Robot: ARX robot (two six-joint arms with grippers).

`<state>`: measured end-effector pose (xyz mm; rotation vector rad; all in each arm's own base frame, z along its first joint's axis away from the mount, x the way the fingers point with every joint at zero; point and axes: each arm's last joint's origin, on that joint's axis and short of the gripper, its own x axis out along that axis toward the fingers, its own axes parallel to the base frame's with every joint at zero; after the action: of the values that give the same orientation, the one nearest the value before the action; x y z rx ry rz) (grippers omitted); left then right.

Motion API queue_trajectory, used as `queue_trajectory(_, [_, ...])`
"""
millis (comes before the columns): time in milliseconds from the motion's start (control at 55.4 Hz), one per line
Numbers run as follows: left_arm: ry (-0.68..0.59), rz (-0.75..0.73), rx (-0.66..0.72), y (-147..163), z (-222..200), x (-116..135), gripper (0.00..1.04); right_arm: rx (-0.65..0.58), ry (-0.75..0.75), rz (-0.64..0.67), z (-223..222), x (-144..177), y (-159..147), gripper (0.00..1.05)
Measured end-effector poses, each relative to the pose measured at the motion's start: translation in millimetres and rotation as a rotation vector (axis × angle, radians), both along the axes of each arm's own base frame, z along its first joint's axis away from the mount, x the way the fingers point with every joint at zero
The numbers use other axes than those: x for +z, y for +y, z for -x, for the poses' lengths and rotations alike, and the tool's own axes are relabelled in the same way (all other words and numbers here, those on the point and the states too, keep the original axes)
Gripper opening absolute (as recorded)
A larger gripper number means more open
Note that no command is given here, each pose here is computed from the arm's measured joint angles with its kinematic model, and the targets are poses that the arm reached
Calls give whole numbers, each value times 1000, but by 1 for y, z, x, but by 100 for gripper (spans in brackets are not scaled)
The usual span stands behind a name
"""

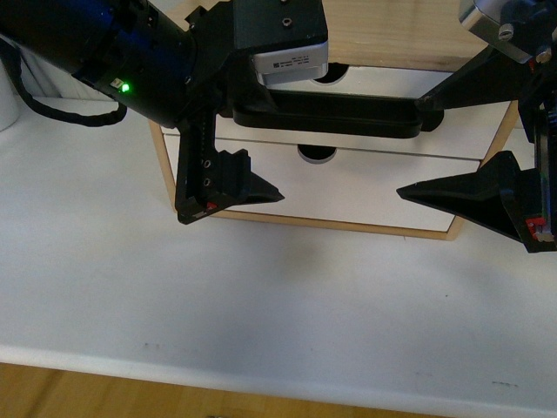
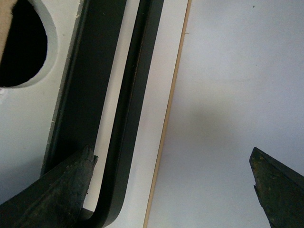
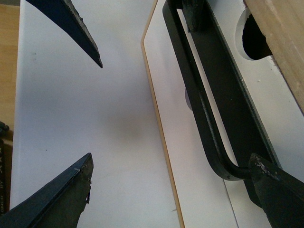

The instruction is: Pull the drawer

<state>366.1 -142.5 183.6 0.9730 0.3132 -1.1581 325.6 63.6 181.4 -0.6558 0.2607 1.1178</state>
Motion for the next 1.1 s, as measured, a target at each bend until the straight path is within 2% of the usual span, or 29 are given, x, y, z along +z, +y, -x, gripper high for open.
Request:
queue_trajectory(577, [15,-19,-17,0,-1,-1,99,45,20,14,-7,-9,13,96])
queue_trajectory(1101, [17,-13,-18,1,-1,-1,99,82,-24,73,-9,-10,19,96])
